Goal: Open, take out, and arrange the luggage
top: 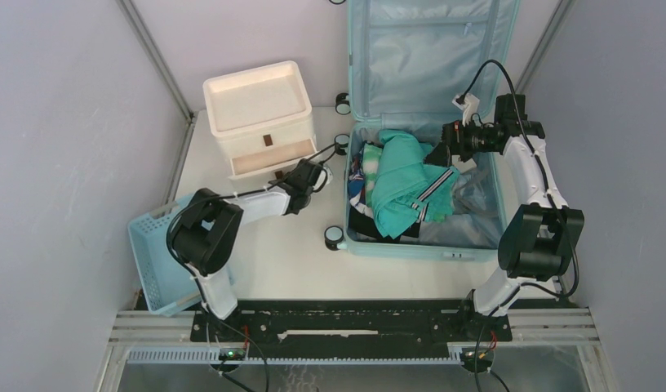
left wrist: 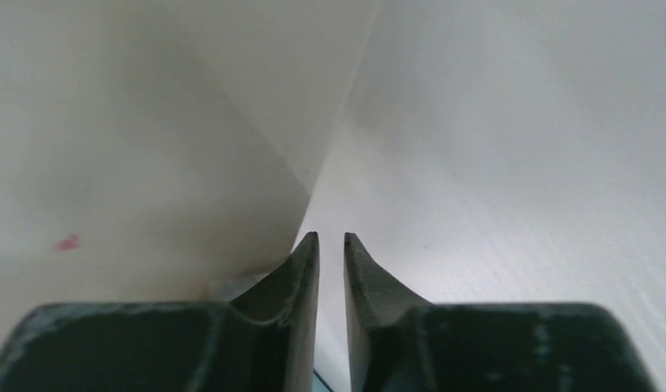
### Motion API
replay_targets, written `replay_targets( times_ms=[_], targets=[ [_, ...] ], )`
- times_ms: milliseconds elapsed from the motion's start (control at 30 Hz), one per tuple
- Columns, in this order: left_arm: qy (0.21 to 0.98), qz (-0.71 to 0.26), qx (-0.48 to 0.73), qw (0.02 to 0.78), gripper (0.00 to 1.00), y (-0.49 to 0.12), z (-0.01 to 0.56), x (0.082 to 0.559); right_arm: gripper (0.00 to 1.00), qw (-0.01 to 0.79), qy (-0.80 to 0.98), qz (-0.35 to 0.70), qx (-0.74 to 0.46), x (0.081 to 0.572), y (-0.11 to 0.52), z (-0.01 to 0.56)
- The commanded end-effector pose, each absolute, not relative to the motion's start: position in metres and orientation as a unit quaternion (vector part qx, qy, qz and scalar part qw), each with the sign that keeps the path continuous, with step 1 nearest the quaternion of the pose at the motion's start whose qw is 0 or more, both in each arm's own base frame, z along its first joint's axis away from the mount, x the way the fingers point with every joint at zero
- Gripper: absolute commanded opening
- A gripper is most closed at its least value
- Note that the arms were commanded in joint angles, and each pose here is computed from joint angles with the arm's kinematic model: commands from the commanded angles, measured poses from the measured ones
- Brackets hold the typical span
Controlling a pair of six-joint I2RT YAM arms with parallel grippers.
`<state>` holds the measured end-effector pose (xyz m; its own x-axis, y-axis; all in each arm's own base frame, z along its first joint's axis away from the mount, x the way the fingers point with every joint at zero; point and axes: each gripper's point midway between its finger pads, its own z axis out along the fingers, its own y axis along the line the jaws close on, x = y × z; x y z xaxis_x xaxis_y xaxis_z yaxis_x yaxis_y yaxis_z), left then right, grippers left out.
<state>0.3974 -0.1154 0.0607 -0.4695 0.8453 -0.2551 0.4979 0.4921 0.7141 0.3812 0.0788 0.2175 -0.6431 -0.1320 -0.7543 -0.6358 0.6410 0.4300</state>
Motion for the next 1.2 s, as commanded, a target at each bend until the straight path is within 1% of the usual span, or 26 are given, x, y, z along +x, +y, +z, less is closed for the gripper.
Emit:
replay_targets(
  times_ms=[0,67,133,300,333,400,567,667,733,900,1033,1100,1167],
  targets=[
    [0.806,0.267,0.388,0.358,0.15,-0.117,0.095,0.421,1.0,0.369,0.827,0.35,-0.24,0.386,0.076,0.221],
    [0.81,0.253,0.391,0.356,0.09,-0.117,0.097,0.423,1.0,0.368,0.827,0.351,-0.24,0.386,0.076,0.221],
    [0.816,0.238,0.39,0.355,0.06,-0.119,0.099,0.426,1.0,0.368,0.827,0.351,-0.24,0.387,0.076,0.221],
    [0.826,0.222,0.378,0.354,0.05,-0.117,0.106,0.437,1.0,0.368,0.827,0.35,-0.24,0.386,0.075,0.221],
    [0.828,0.221,0.373,0.357,0.06,-0.116,0.109,0.439,1.0,0.368,0.828,0.35,-0.24,0.386,0.075,0.221],
    [0.831,0.215,0.363,0.363,0.12,-0.114,0.113,0.442,1.0,0.366,0.828,0.35,-0.239,0.386,0.075,0.22],
    [0.832,0.213,0.351,0.372,0.3,-0.105,0.123,0.447,1.0,0.365,0.829,0.351,-0.239,0.385,0.075,0.219],
    [0.829,0.237,0.347,0.37,0.34,-0.097,0.129,0.451,1.0,0.366,0.829,0.35,-0.239,0.386,0.075,0.219],
    [0.827,0.252,0.339,0.372,0.4,-0.093,0.134,0.454,1.0,0.365,0.829,0.35,-0.24,0.386,0.075,0.22],
    [0.826,0.244,0.329,0.387,0.49,-0.092,0.141,0.459,1.0,0.365,0.829,0.349,-0.241,0.386,0.076,0.221],
    [0.824,0.25,0.321,0.394,0.63,-0.09,0.146,0.462,1.0,0.364,0.829,0.349,-0.241,0.386,0.075,0.22],
    [0.825,0.255,0.314,0.394,0.66,-0.087,0.147,0.462,1.0,0.364,0.83,0.348,-0.241,0.385,0.075,0.221],
    [0.828,0.254,0.307,0.395,0.66,-0.086,0.147,0.461,1.0,0.362,0.83,0.349,-0.24,0.385,0.075,0.22]
  ],
)
